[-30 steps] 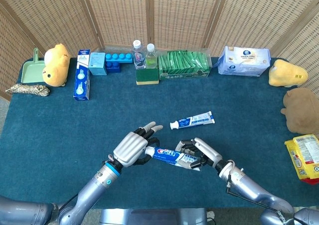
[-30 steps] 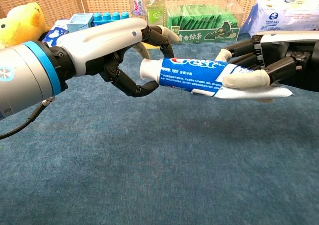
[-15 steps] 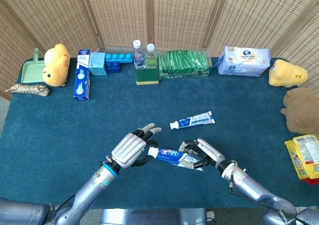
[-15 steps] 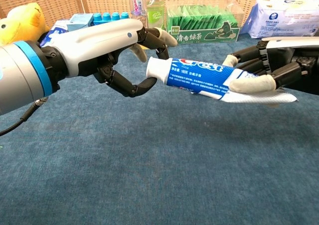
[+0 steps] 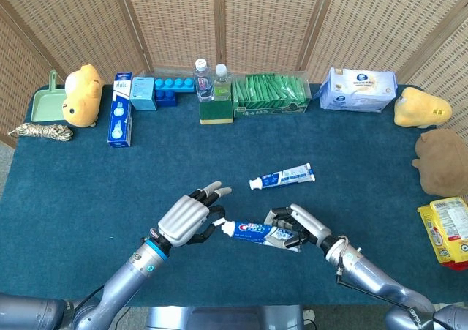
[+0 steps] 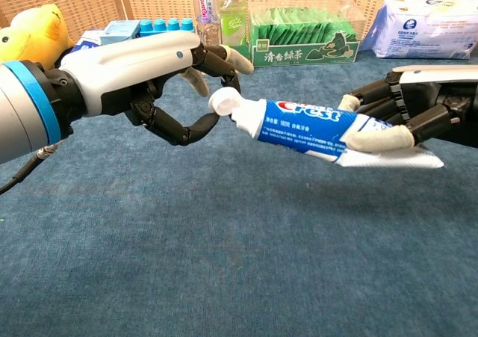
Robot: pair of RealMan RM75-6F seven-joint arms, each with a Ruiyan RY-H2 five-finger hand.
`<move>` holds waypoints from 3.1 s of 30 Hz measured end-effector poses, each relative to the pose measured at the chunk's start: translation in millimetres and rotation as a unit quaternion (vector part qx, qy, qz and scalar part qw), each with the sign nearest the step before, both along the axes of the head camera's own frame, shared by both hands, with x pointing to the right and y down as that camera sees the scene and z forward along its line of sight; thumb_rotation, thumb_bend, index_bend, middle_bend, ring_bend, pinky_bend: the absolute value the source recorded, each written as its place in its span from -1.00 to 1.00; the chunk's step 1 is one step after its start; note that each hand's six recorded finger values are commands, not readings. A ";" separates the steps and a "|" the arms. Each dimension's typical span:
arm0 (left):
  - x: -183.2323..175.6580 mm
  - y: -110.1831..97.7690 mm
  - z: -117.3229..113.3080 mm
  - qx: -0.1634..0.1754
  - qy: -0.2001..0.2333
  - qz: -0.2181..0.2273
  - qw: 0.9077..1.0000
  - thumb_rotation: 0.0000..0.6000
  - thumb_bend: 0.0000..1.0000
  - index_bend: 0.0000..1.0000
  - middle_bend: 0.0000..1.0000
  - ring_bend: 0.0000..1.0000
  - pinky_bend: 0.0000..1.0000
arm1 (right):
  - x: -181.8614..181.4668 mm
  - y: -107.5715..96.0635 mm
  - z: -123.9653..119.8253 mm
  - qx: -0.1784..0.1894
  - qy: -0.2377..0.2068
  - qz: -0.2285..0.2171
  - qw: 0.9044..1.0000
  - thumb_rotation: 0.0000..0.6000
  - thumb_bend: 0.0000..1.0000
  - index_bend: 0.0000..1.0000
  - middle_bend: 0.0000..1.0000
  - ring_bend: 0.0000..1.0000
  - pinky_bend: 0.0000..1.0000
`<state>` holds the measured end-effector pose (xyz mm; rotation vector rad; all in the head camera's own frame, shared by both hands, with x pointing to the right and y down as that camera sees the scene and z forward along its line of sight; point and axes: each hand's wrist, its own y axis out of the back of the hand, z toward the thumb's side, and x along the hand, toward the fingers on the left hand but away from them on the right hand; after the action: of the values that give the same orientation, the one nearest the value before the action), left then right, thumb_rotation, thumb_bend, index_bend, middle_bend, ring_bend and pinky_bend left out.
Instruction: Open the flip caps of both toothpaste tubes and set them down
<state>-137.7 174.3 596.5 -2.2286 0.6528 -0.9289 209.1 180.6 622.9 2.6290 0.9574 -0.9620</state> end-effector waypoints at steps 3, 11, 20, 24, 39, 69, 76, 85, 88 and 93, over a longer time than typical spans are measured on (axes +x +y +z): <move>-0.4 -0.1 -0.1 -0.004 0.003 -0.003 1.000 1.00 0.07 -0.12 -0.75 -0.87 -0.53 | -1.3 1.6 0.1 0.004 0.005 -0.007 1.000 1.00 0.03 0.84 0.55 0.36 0.60; 1.0 2.5 1.4 -0.018 0.013 -0.007 1.000 1.00 0.03 -0.26 -0.77 -0.88 -0.53 | -7.0 4.7 0.2 0.016 0.013 -0.022 1.000 1.00 0.03 0.84 0.55 0.36 0.60; 4.6 2.3 1.4 -0.028 0.024 -0.016 0.999 1.00 -0.06 -0.43 -0.82 -0.93 -0.53 | -13.2 10.7 -1.8 0.030 0.022 -0.045 0.998 1.00 0.03 0.84 0.55 0.36 0.60; 6.3 1.7 1.1 -0.030 0.026 -0.019 0.999 1.00 -0.07 -0.48 -0.84 -0.95 -0.53 | -14.5 13.6 -3.5 0.032 0.023 -0.049 0.998 1.00 0.03 0.84 0.55 0.36 0.60; 3.7 -1.5 0.0 -0.032 0.031 -0.028 0.999 1.00 -0.08 -0.50 -0.87 -0.97 -0.53 | -13.5 17.3 0.6 0.054 0.057 -0.077 0.994 1.00 0.03 0.85 0.55 0.37 0.60; -89.3 -13.4 -25.6 0.018 -0.020 -0.113 0.993 0.92 -0.14 -0.68 -0.90 -1.00 -0.63 | 7.8 13.9 19.0 0.084 0.121 -0.091 0.985 1.00 -0.08 0.42 0.17 -0.04 -0.06; -152.5 2.6 -33.7 0.018 -0.063 -0.176 0.982 0.88 -0.16 -0.68 -0.91 -1.00 -0.65 | 3.3 24.2 30.7 0.081 0.121 -0.101 0.984 1.00 -0.22 -0.24 -0.29 -0.55 -0.57; -209.6 23.9 -46.2 0.016 -0.094 -0.247 0.964 0.86 -0.16 -0.69 -0.91 -1.00 -0.68 | 4.0 21.5 36.3 0.088 0.118 -0.088 0.985 1.00 -0.28 -0.50 -0.45 -0.70 -0.59; -219.6 28.1 -48.5 0.017 -0.100 -0.261 0.960 0.87 -0.16 -0.69 -0.91 -1.00 -0.69 | 7.8 17.6 33.2 0.099 0.122 -0.082 0.984 1.00 -0.29 -0.52 -0.48 -0.73 -0.59; -232.8 36.8 -50.5 0.016 -0.116 -0.273 0.955 0.86 -0.16 -0.69 -0.91 -1.00 -0.69 | 23.2 7.6 21.7 0.131 0.140 -0.064 0.979 1.00 -0.33 -0.51 -0.48 -0.73 -0.59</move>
<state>-370.4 211.1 546.0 -1.8923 1.1922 -1.4081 232.4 188.2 644.5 2.8520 1.0508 -1.3512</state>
